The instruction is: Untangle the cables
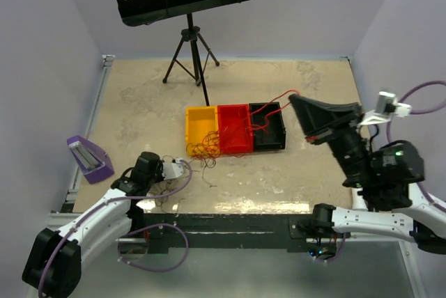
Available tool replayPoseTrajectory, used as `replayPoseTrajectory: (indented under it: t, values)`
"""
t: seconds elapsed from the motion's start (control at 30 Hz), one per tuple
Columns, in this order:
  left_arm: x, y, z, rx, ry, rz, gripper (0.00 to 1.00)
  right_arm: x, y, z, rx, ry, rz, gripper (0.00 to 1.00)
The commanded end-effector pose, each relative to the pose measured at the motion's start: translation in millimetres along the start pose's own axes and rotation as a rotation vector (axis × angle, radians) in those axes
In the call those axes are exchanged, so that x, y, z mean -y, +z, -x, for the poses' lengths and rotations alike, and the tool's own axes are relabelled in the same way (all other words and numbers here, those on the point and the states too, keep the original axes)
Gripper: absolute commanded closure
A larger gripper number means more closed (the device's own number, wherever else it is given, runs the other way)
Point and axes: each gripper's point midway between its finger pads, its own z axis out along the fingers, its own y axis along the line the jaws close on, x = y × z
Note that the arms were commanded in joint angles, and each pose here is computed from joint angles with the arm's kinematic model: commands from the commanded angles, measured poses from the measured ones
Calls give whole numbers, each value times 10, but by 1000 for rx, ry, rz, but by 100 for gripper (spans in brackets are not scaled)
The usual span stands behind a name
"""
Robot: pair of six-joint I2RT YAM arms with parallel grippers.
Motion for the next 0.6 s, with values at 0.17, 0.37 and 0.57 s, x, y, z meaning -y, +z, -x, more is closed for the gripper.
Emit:
replayPoseTrajectory:
  t: [0.17, 0.37, 0.57]
  values:
    - [81, 113, -421, -141, 163, 103, 100, -209, -17, 1079, 186, -58, 13, 100]
    - [152, 151, -521, -166, 202, 116, 100, -131, -171, 1654, 293, -75, -39, 100]
    - [158, 170, -556, -179, 231, 129, 100, -11, -412, 2224, 401, -63, -92, 100]
